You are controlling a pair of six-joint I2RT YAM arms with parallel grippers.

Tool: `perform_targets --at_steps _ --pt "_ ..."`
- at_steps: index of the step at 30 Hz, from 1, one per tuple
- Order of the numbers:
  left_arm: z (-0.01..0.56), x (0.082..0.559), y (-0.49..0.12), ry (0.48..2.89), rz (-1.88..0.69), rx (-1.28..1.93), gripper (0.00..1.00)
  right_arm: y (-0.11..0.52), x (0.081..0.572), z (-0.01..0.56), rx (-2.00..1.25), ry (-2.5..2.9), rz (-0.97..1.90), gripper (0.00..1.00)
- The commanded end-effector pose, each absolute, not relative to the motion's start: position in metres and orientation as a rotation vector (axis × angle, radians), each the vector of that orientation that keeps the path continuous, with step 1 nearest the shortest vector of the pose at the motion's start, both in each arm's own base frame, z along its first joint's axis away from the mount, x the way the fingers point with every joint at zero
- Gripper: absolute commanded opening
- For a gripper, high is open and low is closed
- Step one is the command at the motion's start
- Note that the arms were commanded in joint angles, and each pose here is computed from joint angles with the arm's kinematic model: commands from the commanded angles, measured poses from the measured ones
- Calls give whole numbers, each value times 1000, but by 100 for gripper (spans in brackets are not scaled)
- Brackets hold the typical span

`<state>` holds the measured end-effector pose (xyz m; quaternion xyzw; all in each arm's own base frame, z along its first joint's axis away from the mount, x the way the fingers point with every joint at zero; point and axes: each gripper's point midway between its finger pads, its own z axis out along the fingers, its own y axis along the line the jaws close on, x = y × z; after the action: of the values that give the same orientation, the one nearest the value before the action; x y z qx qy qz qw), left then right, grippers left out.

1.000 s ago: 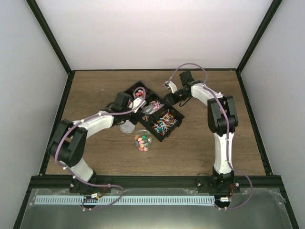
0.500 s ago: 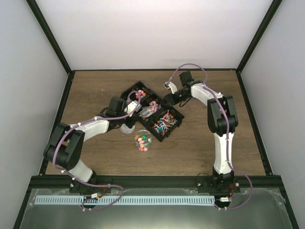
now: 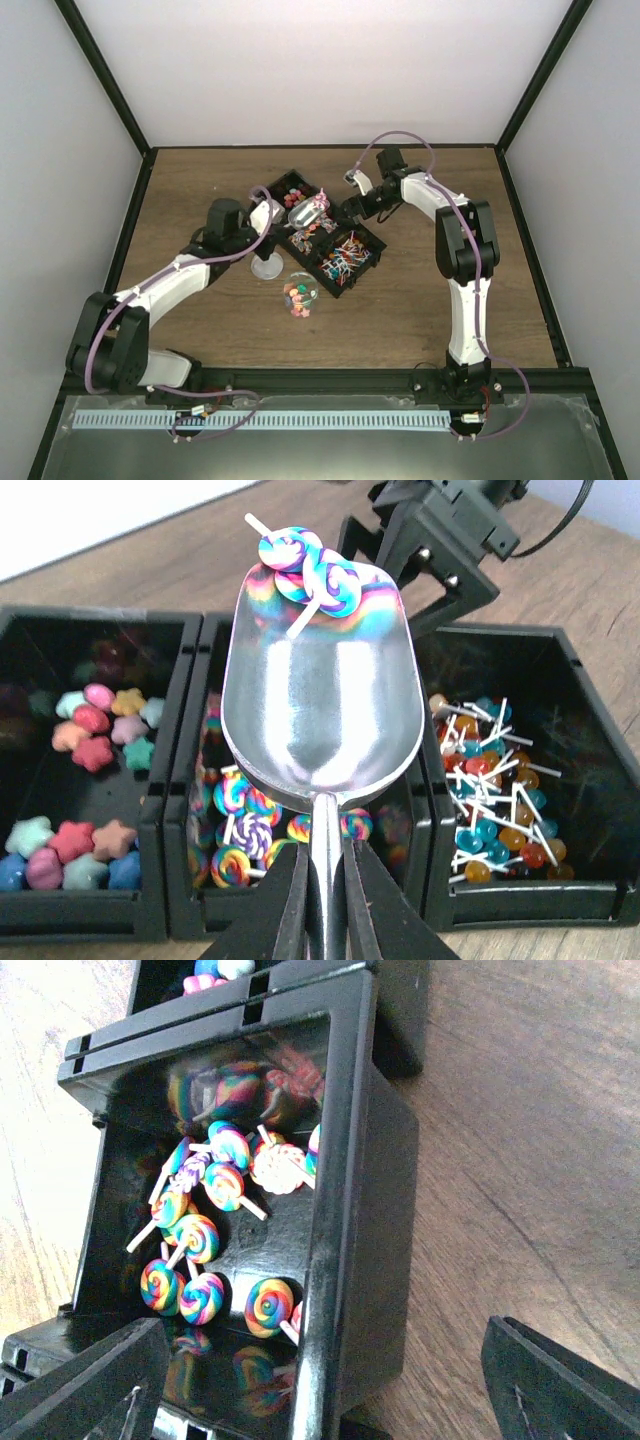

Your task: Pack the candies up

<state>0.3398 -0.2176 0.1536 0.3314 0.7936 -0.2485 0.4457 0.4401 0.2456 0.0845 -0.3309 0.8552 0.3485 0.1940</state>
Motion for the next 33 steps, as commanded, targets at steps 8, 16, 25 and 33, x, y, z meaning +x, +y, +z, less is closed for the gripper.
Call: perform_targets --at_steps 8,16,25,33 --pt "211 334 -215 1750 -640 752 4 238 460 135 -960 2271 891 93" --pt "219 340 -211 1740 -573 787 4 237 462 138 -963 2271 879 97" --pt "226 262 -183 1760 -478 1191 4 238 456 159 -987 2203 891 100" --pt "228 212 -157 1791 -417 1346 4 244 446 168 -989 2170 941 100"
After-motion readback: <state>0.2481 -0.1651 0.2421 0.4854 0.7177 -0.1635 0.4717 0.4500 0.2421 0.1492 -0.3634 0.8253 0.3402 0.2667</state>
